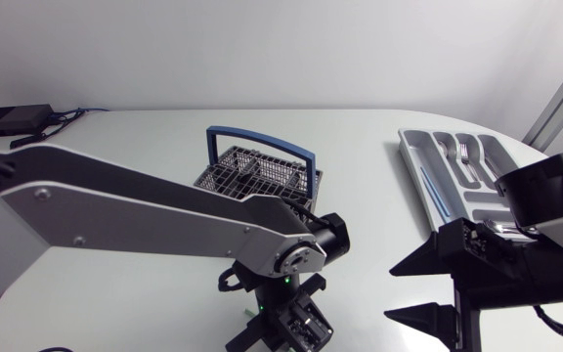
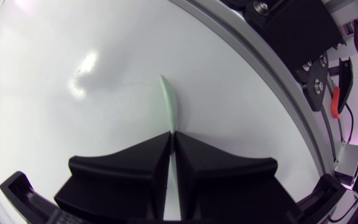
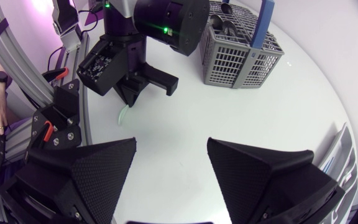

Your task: Unload the cutlery basket into the drawer organizer.

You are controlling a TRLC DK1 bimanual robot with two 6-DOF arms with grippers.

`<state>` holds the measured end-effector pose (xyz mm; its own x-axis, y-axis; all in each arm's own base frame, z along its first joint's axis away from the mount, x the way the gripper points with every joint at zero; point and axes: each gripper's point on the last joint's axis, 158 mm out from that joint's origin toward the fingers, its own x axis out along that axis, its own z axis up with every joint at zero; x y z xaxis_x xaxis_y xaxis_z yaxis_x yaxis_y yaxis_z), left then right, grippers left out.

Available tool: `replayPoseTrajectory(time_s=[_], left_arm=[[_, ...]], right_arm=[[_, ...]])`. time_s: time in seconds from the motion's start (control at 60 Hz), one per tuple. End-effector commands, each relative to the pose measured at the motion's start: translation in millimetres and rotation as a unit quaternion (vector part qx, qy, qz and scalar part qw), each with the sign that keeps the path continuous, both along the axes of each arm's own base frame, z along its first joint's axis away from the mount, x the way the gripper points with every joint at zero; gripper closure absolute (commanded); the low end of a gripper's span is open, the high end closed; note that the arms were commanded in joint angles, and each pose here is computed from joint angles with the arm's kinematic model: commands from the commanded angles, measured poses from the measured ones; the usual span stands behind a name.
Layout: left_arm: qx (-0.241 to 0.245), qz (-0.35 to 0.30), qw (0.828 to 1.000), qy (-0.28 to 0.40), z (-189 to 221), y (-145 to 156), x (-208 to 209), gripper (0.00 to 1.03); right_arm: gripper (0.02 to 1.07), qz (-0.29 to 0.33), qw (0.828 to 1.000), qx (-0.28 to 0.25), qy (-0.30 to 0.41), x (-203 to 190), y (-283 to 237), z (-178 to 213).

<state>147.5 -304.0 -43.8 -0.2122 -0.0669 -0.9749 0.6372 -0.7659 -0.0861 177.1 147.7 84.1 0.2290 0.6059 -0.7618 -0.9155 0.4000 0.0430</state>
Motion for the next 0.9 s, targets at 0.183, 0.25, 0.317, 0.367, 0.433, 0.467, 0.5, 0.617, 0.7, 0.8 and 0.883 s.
replayPoseTrajectory(time_s=[0.183,0.25,0.317,0.367,0.433,0.467,0.5,0.617,0.7,0.8,0.883], left_arm=[[0.026,0.056,0.998,-0.002,-5,22,7,0.99],[0.009,0.073,0.997,-0.003,6,18,11,0.99],[-0.015,0.094,0.995,-0.001,21,11,15,0.99],[-0.037,0.111,0.993,0.002,34,5,17,0.99],[-0.071,0.140,0.987,0.016,56,-4,21,0.99],[-0.091,0.161,0.983,0.023,68,-10,26,0.99],[-0.103,0.178,0.978,0.031,76,-14,29,0.99],[-0.151,0.235,0.958,0.058,105,-31,43,0.99],[-0.190,0.274,0.940,0.075,125,-42,54,0.99],[-0.227,0.306,0.920,0.087,143,-52,64,0.99],[-0.257,0.332,0.902,0.097,159,-61,71,0.99]], right_arm=[[0.24,0.008,1.000,-0.001,0.005,-8,-2,-7],[0.24,0.008,1.000,0.001,0.005,-8,-1,-7],[0.24,0.006,1.000,0.004,0.002,-8,-1,-5],[0.24,0.005,1.000,0.005,0.002,-9,0,-5],[0.24,0.003,1.000,0.007,-0.001,-9,0,-4],[0.24,0.003,1.000,0.007,-0.002,-9,0,-4],[0.24,0.002,1.000,0.008,-0.005,-8,0,-2],[0.24,-0.004,1.000,0.012,-0.013,-4,0,4],[0.24,-0.007,1.000,0.017,-0.017,-1,1,6],[0.24,-0.010,0.999,0.024,-0.025,3,3,11],[0.24,-0.011,0.999,0.033,-0.030,6,6,16]])
